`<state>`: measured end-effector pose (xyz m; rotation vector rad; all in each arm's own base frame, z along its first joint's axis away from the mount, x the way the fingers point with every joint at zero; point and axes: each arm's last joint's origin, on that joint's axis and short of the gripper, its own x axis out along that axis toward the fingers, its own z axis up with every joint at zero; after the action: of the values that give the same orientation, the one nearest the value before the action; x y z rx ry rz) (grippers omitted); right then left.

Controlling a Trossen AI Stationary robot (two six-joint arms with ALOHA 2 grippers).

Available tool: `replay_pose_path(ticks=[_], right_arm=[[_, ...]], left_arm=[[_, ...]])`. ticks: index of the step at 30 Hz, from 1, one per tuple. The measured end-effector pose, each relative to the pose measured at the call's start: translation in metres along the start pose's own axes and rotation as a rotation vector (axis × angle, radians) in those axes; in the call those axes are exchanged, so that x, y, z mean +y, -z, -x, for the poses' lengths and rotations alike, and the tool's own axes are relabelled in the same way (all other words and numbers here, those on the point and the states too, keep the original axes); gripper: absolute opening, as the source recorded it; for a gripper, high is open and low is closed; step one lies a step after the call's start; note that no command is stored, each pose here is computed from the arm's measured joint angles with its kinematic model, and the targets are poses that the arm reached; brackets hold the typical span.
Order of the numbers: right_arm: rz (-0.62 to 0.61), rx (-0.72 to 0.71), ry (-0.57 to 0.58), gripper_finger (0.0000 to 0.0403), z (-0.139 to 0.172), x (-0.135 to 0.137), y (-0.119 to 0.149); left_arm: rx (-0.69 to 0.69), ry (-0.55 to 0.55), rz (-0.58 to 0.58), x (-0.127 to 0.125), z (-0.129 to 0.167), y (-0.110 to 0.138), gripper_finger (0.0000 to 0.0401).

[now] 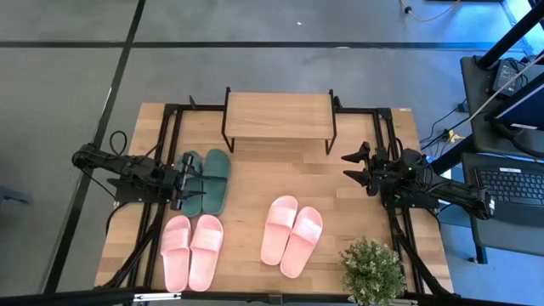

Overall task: Pick and place slides into the shelf
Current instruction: Put the green slide on the shelf

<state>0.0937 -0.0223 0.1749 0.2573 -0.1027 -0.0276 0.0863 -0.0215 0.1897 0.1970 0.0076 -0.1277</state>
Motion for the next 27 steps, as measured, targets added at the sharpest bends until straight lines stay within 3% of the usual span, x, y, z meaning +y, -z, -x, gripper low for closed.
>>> replay_pose_path(ticks=[6,13,15,20,27], right_arm=[[-0.01,0.0,0.0,0.0277,0.0,0.0,0.0],[-0.05,0.0,0.0,0.0277,0.0,0.0,0.0],[-0.05,0.0,0.0,0.0277,0.0,0.0,0.0],[-0.05,-0.004,0.007,0.0277,0.0,0.0,0.0],[-0.05,-0.036,0.103,0.0277,0.0,-0.003,-0.001]], left_arm=[[-0.018,-0.003,0.01,0.0,0.0,-0.002,0.0192],[-0.059,0.0,0.097,0.001,0.0,-0.006,0.0192],[-0.055,-0.021,0.066,0.001,0.0,-0.005,0.0192],[0.007,-0.204,-0.023,0.007,-0.001,-0.005,0.0192],[0.079,-0.227,-0.121,0.01,-0.009,-0.024,0.0192]])
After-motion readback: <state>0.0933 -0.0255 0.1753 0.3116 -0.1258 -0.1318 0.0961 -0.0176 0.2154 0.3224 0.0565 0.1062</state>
